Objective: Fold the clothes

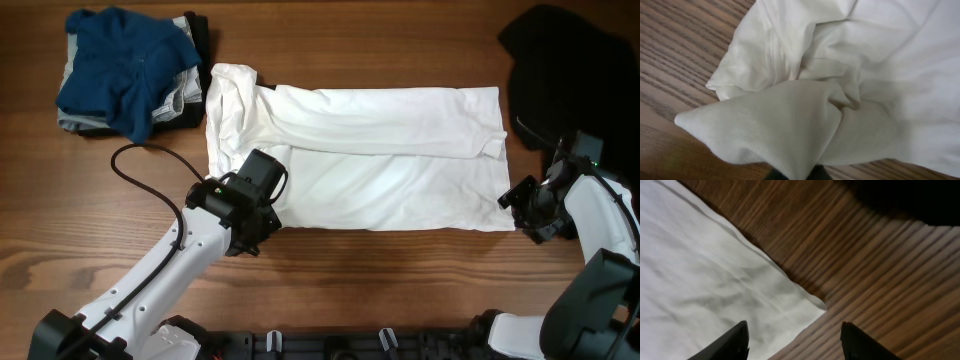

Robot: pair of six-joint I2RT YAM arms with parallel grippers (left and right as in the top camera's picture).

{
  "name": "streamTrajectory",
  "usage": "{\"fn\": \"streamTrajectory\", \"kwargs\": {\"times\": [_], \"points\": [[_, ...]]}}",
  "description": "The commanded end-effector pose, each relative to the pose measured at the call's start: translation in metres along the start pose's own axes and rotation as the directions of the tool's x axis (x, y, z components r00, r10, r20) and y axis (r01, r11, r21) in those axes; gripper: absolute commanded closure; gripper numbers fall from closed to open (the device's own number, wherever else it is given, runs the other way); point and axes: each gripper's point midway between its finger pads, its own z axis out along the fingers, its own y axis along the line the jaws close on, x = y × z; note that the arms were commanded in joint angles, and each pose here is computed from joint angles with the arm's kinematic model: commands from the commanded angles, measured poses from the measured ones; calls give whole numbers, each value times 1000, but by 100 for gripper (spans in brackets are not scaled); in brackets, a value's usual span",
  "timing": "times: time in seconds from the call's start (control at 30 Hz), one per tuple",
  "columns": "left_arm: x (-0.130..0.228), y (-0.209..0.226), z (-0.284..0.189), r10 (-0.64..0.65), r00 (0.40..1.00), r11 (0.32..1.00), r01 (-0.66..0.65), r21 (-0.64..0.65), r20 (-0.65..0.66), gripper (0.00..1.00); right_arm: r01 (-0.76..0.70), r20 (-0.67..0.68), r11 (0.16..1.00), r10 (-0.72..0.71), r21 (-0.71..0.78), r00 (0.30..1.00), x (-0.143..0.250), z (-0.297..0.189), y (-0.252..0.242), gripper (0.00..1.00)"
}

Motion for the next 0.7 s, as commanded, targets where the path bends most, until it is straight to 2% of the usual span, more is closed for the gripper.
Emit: {"fn": "streamTrajectory", "kwargs": {"times": [0.0,0.33,0.5,0.6,0.67], "points": [[-7,1,-3,10,999,1000,-10,-6,34,96,39,-9,999,-39,27,999,4,12,-7,44],[-9,-2,-3,8,999,1000,-9,7,43,96,45,-41,999,-46,-16,998,25,35,-8,48],[-13,-1,-3,8,998,1000,-8,-1,66,96,26,-33,999,-26,-20,999,24,36,-7,62],[-18,2,-3,7,996,1000,-6,-17,90,96,8,-21,1000,-9,-30,1000,21,37,-5,67],[-19,3,-4,8,995,1000,-6,-21,99,96,-7,-25,1000,6,-26,1000,21,39,-5,75]]}}
